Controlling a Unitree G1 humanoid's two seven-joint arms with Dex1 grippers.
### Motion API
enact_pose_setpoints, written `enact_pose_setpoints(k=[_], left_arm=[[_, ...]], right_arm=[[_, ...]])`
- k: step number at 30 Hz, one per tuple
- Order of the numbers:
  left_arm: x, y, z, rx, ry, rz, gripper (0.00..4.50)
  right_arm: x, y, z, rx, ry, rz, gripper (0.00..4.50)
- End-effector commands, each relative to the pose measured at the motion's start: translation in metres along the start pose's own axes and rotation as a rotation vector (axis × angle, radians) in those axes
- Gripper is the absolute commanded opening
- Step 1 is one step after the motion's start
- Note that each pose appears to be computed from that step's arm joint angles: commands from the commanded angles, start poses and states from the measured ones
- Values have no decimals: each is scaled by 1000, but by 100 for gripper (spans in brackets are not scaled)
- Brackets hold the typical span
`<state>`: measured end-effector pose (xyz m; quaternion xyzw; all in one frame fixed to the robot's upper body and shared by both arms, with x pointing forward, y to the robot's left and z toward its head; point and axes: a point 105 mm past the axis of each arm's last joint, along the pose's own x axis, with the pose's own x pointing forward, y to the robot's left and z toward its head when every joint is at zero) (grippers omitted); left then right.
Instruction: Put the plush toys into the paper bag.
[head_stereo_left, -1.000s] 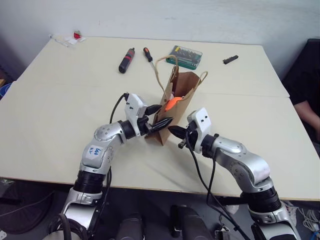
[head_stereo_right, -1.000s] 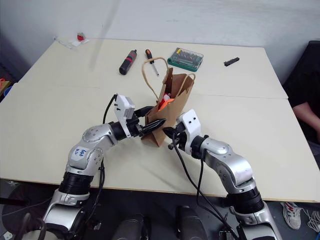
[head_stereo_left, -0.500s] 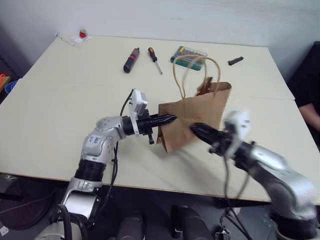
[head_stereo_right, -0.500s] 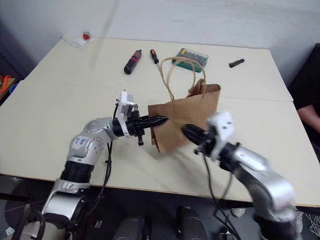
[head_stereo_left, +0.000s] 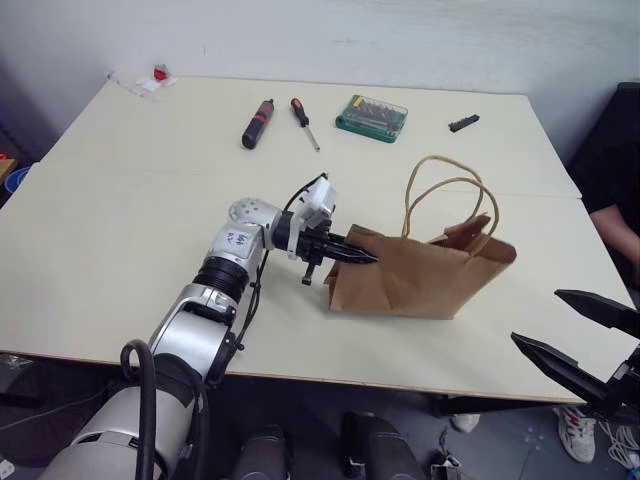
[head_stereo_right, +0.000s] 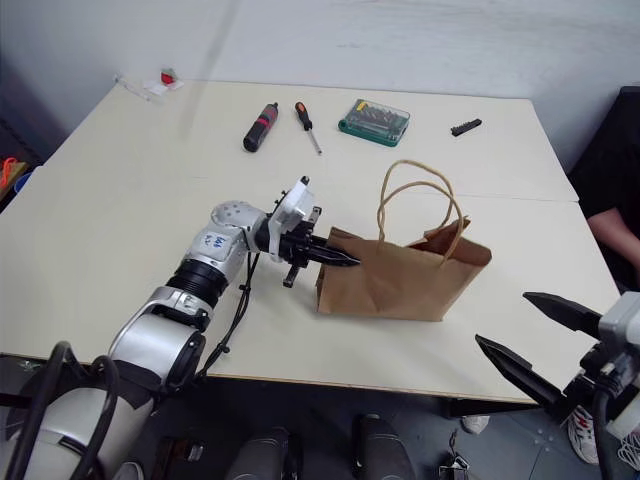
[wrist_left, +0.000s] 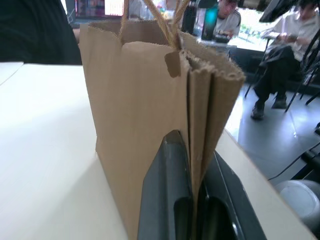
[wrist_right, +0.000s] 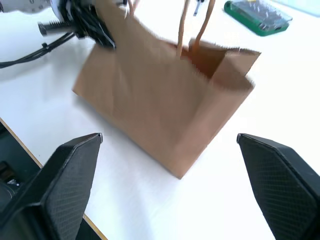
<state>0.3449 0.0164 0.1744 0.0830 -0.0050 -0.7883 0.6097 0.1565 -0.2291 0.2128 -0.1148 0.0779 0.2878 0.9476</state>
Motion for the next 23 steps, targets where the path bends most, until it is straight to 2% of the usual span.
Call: enact_pose_setpoints(k=[1,4,9,11,14,16,20,23], left_arm=[[-10,-7,0,14,55,-83,0],[-26,-7,2,8,59,-26,63],[-65,-16,21,11,81,141,219],[-96,-34,26,4,116,239,282],[-143,-75,22,-64,227,352,379],[-164,-102,36,-142,222,412,444],[-191,-148,78,-230,185,527,448],[-191,-156,88,-215,182,560,448]], right_arm=[[1,5,1,-10,-6,25,446],[0,6,-2,29,17,100,450],[-6,-19,0,10,63,158,450],[-7,-31,3,5,79,176,450],[-8,-47,10,6,80,207,450],[-9,-57,15,-11,83,214,450],[-11,-85,40,-23,36,216,450],[-7,-85,47,15,14,287,450]])
